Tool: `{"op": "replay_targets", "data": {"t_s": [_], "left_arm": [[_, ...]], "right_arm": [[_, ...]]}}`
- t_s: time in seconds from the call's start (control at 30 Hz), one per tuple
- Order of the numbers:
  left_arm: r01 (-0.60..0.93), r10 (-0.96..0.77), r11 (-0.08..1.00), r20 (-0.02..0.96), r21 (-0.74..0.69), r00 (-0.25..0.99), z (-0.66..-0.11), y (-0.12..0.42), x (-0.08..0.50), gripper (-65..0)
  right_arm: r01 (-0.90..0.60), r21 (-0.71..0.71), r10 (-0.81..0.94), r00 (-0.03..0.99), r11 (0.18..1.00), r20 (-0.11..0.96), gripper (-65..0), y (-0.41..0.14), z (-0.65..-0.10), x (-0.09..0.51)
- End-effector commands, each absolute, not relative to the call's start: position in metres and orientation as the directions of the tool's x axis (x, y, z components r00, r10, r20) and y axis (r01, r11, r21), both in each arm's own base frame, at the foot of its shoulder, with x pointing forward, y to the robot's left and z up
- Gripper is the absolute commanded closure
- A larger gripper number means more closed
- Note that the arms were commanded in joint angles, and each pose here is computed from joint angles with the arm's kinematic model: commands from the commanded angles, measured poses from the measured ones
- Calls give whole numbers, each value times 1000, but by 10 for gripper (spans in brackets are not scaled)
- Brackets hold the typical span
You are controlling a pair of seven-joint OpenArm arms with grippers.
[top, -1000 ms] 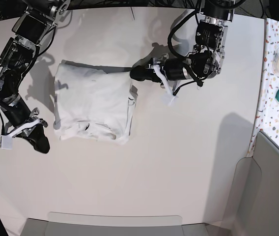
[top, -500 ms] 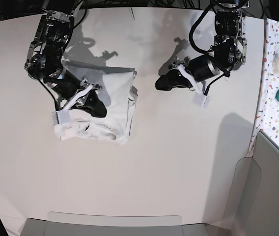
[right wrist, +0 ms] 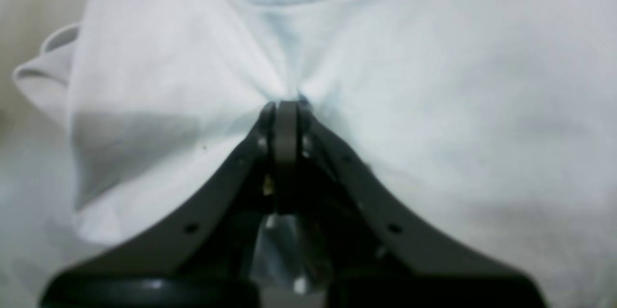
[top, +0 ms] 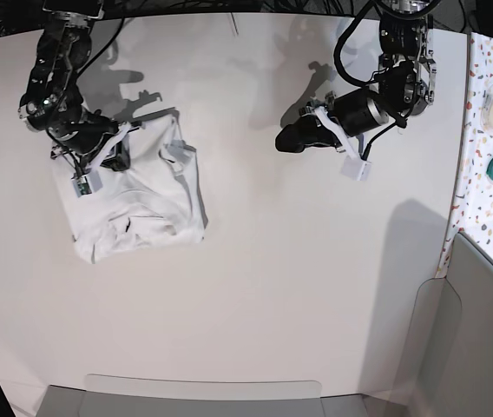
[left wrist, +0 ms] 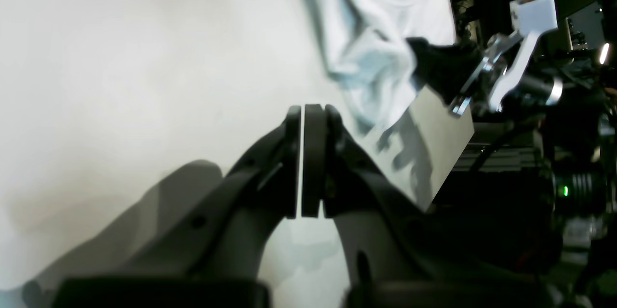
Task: Layout the t-shirt on the table in an organized manner, then fold the t-shirt properly
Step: 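Drag the folded shirt with the right gripper toward the table corner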
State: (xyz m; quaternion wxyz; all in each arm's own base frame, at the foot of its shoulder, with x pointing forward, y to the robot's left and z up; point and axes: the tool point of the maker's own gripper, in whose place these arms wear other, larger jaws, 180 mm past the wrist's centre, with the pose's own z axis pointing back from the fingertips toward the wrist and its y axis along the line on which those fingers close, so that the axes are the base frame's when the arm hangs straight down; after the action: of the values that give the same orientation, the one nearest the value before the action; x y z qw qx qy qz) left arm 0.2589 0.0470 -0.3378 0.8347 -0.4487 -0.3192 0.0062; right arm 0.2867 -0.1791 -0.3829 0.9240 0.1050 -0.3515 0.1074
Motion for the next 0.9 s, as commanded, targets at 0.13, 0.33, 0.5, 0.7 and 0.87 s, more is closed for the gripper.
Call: {"op": "replay_targets", "data": {"t_s": [0.13,0.33,0.5,0.7,0.87], "left_arm": [[305,310,582,553,-754,774,-326,46,264,-9],[288,312,581,535,-761,785,-332,45,256,-8],[285,311,582,532,-762,788,-333,46,255,-8],[287,308,578,530,-764,790,-333,43,254,-8],[287,307,577,530,-764,791,-333,43,254,-8]], "right_arm": [[-209,-32,190,799,977,570,0,-251,-392,271],[-65,-72,94,828,995,553,0,-308,-389,247],[67,-83,-14,853,994,522,0,-345,-394,205],[69,-7,-50,787,998,614,0,-339,-363,186],[25,-12,-7,652,1000,758,0,-320,-302,204]]}}
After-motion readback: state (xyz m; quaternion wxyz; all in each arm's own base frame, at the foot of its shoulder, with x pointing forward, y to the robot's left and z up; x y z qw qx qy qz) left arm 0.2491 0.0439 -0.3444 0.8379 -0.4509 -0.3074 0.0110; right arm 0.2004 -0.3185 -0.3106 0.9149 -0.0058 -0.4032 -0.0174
